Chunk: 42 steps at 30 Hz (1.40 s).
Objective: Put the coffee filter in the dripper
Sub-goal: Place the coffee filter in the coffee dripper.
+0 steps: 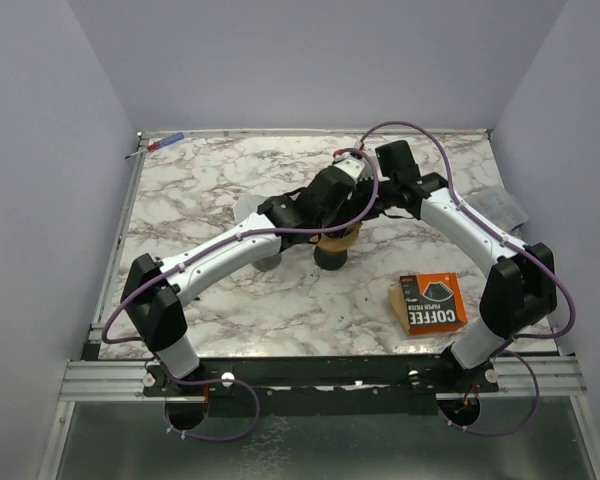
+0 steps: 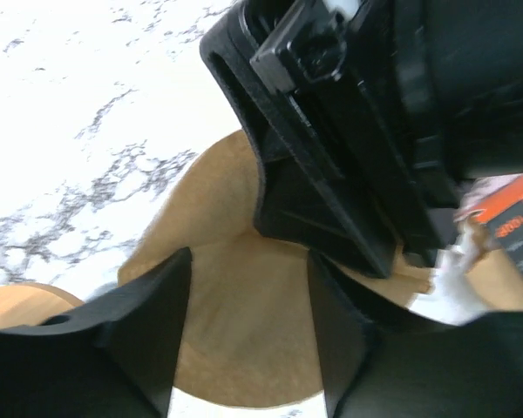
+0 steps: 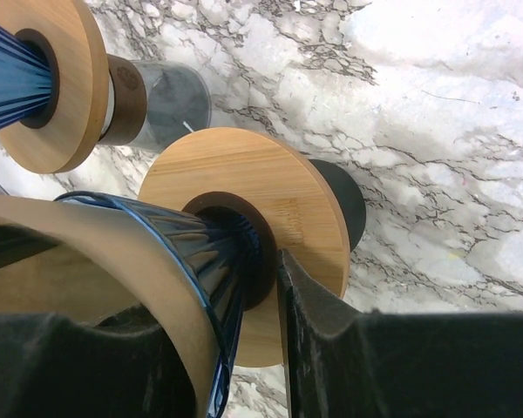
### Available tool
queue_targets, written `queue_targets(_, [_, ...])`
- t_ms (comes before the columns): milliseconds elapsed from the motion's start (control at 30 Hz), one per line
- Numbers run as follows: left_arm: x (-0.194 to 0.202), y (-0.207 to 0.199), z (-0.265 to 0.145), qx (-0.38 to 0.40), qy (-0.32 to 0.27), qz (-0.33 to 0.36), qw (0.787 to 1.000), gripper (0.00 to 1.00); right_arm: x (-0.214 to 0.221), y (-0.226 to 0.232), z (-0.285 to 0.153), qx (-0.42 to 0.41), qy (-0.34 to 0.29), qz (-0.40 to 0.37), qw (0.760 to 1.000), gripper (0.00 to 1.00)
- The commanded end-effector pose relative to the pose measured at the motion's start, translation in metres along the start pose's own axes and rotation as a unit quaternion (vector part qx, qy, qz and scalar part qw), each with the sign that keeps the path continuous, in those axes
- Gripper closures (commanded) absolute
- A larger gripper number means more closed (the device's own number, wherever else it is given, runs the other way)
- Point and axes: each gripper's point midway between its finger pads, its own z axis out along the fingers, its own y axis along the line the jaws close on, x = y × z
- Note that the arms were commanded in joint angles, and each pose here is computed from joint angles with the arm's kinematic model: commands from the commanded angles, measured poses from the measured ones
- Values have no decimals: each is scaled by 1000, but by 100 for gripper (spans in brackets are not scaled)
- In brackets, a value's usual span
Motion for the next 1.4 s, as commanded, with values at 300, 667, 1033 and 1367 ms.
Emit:
queue_targets(300, [-73, 15, -81, 27, -119, -89, 989, 6, 9, -13, 4, 51, 28, -6, 998, 65])
queue_targets(667, [-77, 45, -92, 13, -137, -137, 981, 1, 16, -14, 8, 82, 43, -20, 995, 58])
queue_targets(1033, [-75, 61, -95, 24, -142, -162, 976, 1, 22, -17, 13, 109, 55, -31, 992, 59])
queue_targets(1367, [-69, 63, -92, 33, -135, -167, 976, 1, 10, -5, 4, 101, 38, -45, 993, 48])
